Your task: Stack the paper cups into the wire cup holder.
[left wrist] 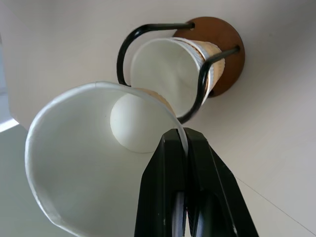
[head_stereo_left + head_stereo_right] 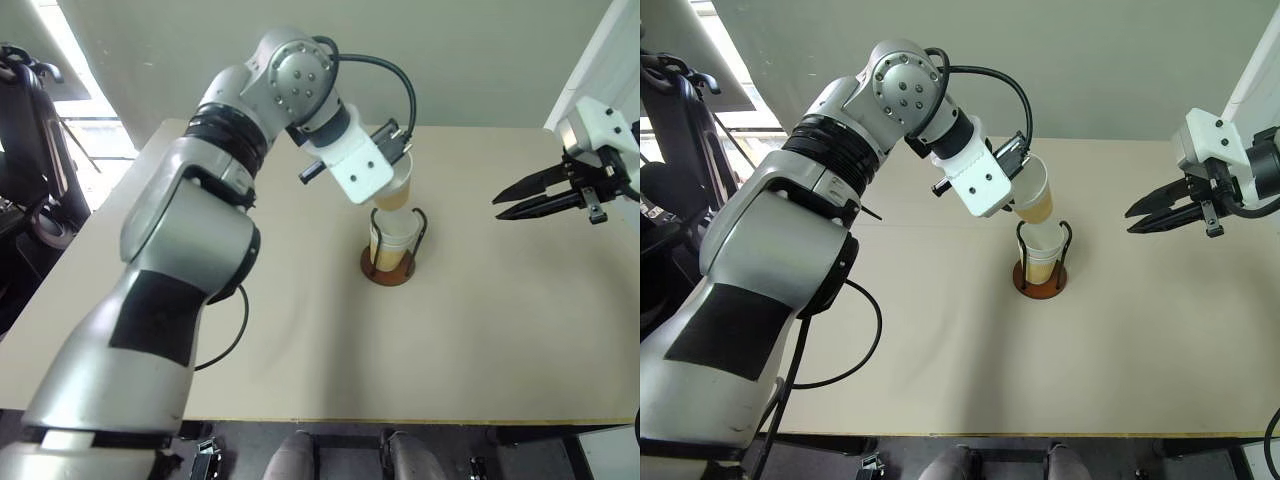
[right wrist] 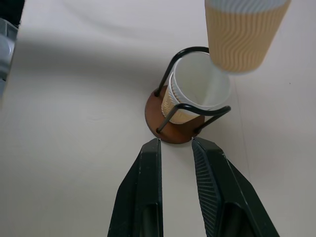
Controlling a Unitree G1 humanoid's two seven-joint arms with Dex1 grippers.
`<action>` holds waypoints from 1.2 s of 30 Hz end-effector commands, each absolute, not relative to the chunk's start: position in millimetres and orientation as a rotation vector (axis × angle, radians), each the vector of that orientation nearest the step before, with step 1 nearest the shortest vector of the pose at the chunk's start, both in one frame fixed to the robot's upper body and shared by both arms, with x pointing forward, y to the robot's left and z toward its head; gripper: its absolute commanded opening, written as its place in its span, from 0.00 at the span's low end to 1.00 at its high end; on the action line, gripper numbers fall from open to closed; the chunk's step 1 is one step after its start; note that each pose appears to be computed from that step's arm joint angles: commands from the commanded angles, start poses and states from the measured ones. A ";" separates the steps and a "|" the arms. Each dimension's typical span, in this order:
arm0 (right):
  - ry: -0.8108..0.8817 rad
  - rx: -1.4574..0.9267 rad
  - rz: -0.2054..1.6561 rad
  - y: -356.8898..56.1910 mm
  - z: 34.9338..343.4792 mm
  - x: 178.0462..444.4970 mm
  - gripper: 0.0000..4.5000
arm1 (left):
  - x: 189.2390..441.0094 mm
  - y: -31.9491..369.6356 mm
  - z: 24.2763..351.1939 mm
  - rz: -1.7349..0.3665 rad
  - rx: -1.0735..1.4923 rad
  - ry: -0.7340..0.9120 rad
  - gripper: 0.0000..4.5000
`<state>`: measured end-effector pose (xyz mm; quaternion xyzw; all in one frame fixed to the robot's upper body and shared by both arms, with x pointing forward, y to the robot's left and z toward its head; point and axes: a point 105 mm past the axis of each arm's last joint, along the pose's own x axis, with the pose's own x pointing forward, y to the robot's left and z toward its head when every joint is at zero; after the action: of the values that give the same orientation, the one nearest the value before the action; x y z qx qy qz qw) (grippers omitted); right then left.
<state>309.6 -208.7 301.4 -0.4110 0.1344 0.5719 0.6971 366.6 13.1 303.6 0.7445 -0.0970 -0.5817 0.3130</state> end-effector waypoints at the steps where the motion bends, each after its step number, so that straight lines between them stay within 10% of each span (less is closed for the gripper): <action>1: 0.250 -0.935 1.275 -205.3 317.1 302.2 0.20 | 361.9 6.4 321.4 -1.498 1.973 -0.310 0.01; 36: 0.242 -0.921 1.265 -206.4 318.3 302.6 0.20 | 363.1 -7.4 287.8 -1.594 1.917 -0.282 0.01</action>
<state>308.1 -204.5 303.7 -0.4023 0.1325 0.5770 0.6983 364.0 -3.2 279.5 0.7215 -0.0916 -0.6137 0.3073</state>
